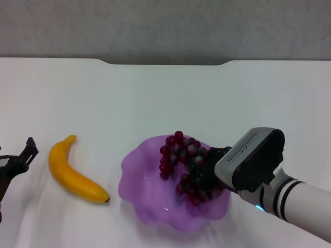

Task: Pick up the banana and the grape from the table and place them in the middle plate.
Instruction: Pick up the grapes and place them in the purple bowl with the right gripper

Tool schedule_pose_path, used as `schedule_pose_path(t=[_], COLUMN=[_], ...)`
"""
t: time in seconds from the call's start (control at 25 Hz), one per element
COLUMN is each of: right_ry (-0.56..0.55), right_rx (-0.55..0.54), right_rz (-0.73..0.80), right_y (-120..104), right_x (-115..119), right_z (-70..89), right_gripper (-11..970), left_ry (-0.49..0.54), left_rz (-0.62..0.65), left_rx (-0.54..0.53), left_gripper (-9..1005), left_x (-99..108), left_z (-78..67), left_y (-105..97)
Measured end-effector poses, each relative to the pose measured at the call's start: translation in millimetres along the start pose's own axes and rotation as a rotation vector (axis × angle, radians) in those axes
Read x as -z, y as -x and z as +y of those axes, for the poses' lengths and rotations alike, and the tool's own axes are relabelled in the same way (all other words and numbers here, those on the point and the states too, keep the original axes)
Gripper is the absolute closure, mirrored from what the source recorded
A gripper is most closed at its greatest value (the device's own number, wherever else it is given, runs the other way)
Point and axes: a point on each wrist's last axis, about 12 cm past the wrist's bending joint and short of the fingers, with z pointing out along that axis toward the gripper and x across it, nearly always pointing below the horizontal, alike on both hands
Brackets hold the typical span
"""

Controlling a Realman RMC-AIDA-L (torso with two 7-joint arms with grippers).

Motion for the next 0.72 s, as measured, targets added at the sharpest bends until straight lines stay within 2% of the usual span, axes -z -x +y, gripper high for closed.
schedule_pose_path(t=[0.36, 0.6, 0.72], right_ry=[0.031, 0.026, 0.019], right_rx=[0.022, 0.017, 0.011], right_rz=[-0.009, -0.012, -0.013], right_y=[4.0, 4.1, 2.3], right_x=[1.7, 3.4, 4.4], right_z=[9.2, 8.1, 7.6], right_gripper=[628, 437, 281], left_ry=[0.001, 0.003, 0.004], left_rz=[0.002, 0.002, 0.002], left_rx=[-0.001, 0.000, 0.000], left_gripper=[93, 93, 93], left_x=[0.6, 0.6, 0.6], left_z=[0.6, 0.9, 1.1], left_y=[-0.6, -0.5, -0.5])
